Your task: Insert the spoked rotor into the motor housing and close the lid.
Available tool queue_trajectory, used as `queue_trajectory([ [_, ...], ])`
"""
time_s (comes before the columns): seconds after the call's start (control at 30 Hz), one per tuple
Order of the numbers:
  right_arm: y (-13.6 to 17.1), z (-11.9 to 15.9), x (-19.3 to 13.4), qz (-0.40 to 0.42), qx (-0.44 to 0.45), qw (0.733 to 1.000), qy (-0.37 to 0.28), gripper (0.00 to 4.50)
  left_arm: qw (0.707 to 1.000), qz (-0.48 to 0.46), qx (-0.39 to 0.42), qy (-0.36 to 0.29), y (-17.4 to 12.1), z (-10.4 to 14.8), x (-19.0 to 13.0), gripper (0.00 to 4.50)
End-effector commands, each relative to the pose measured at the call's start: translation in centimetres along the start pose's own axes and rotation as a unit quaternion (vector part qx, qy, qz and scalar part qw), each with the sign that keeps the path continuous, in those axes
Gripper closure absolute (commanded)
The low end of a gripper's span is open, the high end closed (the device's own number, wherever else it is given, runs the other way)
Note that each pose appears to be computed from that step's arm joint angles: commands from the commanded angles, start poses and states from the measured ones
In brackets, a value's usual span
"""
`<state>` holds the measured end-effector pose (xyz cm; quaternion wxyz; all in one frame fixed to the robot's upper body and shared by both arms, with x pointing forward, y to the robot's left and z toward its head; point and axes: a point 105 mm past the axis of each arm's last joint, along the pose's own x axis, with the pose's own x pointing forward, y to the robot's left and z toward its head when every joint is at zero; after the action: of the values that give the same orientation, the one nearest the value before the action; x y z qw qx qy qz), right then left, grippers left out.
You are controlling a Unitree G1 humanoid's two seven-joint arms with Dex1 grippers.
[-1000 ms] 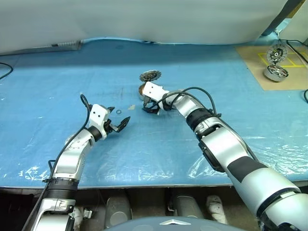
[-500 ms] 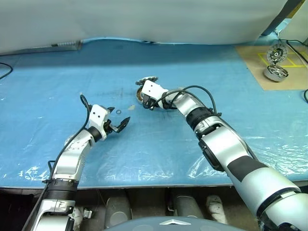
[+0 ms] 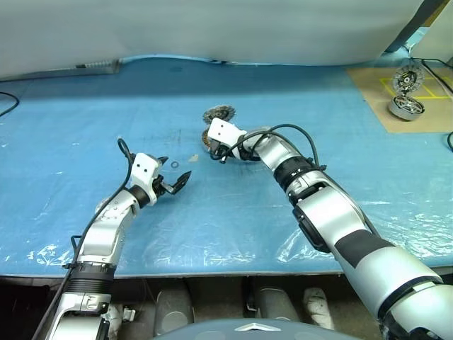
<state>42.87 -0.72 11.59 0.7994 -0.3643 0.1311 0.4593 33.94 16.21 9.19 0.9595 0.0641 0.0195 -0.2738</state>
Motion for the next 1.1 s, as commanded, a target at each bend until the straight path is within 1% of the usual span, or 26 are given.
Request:
queue_trajectory([
  [0.03,0.1,-1.1,-0.4,0.008,0.009,1.0,0.014,3.94,1.0,0.003,0.009,-0.019,0.0,0.9,-0.3,0.0],
  [0.1,0.4,-1.6,-0.5,0.013,0.011,1.0,0.018,4.47,1.0,0.004,0.008,-0.018,0.0,0.8,-0.3,0.0],
  [0.4,1.5,-2.4,-0.6,0.023,0.034,0.999,0.022,4.47,1.0,0.002,0.007,-0.018,0.0,0.6,-0.1,0.0],
  [0.53,2.6,-2.7,-0.9,0.042,0.056,0.997,0.023,4.47,1.0,0.004,0.008,-0.017,0.2,0.5,-0.3,0.0],
  [0.73,5.1,-3.0,-2.3,0.066,0.092,0.993,0.027,4.47,1.0,0.005,0.009,-0.016,0.2,0.2,-0.6,0.0],
  [1.1,8.5,-3.3,-5.4,0.07,0.154,0.985,0.045,4.47,1.0,-0.002,0.005,-0.016,-0.2,-0.2,-0.4,0.0],
])
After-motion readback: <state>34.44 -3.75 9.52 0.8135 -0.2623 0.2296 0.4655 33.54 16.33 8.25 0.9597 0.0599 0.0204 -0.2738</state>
